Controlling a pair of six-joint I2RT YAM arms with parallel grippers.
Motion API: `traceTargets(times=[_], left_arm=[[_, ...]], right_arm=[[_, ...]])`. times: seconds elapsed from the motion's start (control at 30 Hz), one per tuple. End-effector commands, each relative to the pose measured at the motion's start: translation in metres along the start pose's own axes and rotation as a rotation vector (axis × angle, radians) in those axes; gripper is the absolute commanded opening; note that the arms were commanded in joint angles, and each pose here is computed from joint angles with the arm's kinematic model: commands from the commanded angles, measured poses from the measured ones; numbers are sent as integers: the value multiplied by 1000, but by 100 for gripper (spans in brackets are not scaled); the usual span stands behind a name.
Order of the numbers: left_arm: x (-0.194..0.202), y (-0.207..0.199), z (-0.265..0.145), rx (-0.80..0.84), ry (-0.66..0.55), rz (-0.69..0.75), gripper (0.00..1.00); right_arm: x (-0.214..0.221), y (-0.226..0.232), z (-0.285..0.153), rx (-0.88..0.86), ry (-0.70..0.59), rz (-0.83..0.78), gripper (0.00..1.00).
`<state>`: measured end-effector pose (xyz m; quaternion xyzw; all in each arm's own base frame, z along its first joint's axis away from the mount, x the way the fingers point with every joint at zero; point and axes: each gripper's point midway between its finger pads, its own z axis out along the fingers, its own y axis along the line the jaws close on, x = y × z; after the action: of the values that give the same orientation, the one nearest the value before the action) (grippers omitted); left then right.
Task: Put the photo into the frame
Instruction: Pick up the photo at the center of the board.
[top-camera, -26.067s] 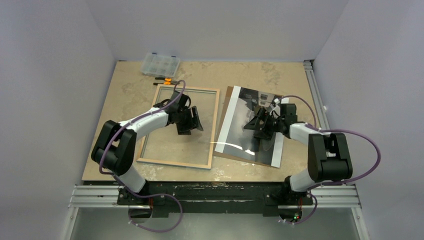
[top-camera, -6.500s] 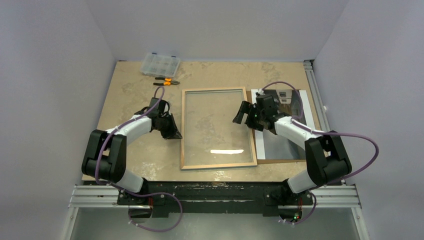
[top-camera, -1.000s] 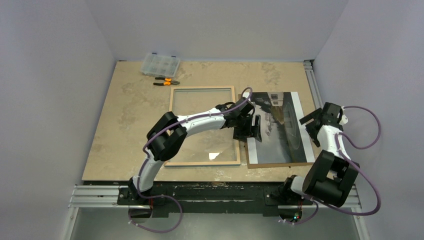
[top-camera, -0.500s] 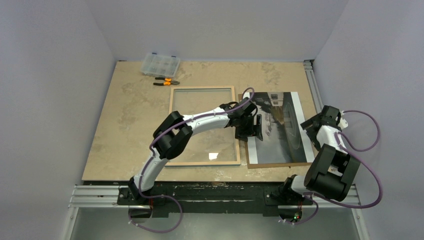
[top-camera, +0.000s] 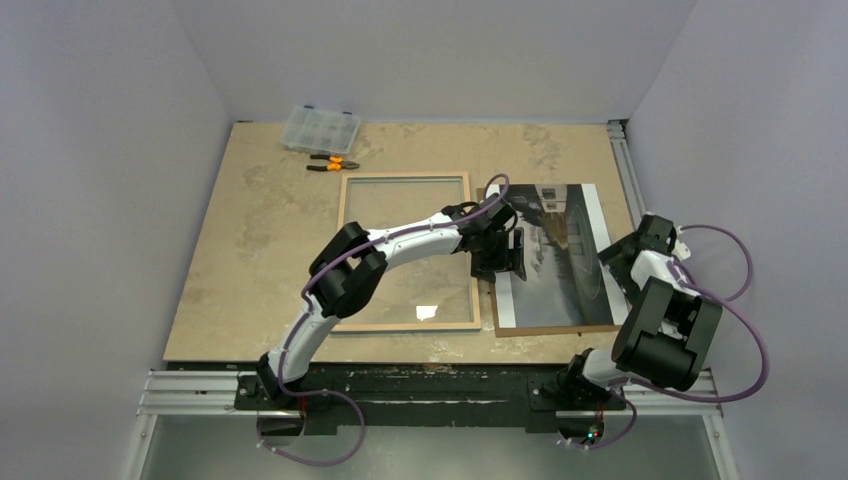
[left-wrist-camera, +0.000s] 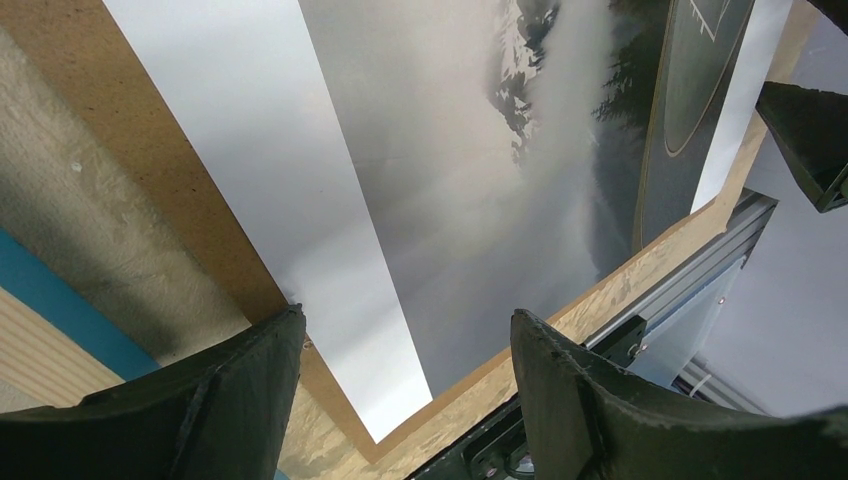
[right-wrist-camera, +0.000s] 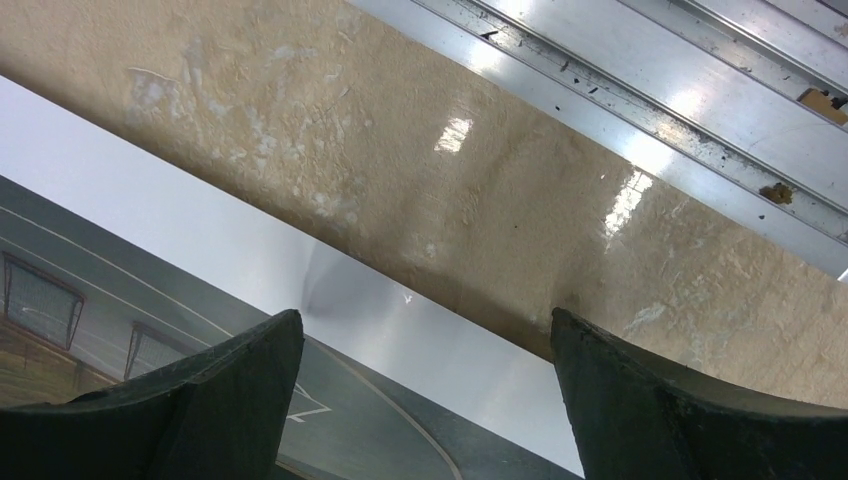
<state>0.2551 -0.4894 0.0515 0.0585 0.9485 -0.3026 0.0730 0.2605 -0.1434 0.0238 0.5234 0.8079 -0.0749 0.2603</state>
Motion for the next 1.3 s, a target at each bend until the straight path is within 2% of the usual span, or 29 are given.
traceTargets(times=[0.0, 0.13, 0.33, 0.5, 0.7, 1.1, 1.27], left_arm=[[2, 11, 5, -34, 6, -9, 73], [4, 12, 8, -23, 21, -12, 73], [5, 14, 11, -15, 33, -15, 73], [5, 17, 12, -18, 40, -15, 73], [3, 18, 11, -14, 34, -19, 72], [3, 24, 10, -4, 36, -28, 72], [4, 25, 8, -2, 36, -26, 72]], right_arm=[[20, 6, 8, -42, 98, -1, 91], [24, 21, 0, -138, 133, -17, 90], [44, 52, -24, -386, 198, -24, 87], [41, 65, -43, -469, 211, -23, 86], [20, 79, -75, -559, 142, -59, 85], [44, 93, -95, -752, 200, -69, 79], [40, 104, -108, -833, 187, -52, 77]])
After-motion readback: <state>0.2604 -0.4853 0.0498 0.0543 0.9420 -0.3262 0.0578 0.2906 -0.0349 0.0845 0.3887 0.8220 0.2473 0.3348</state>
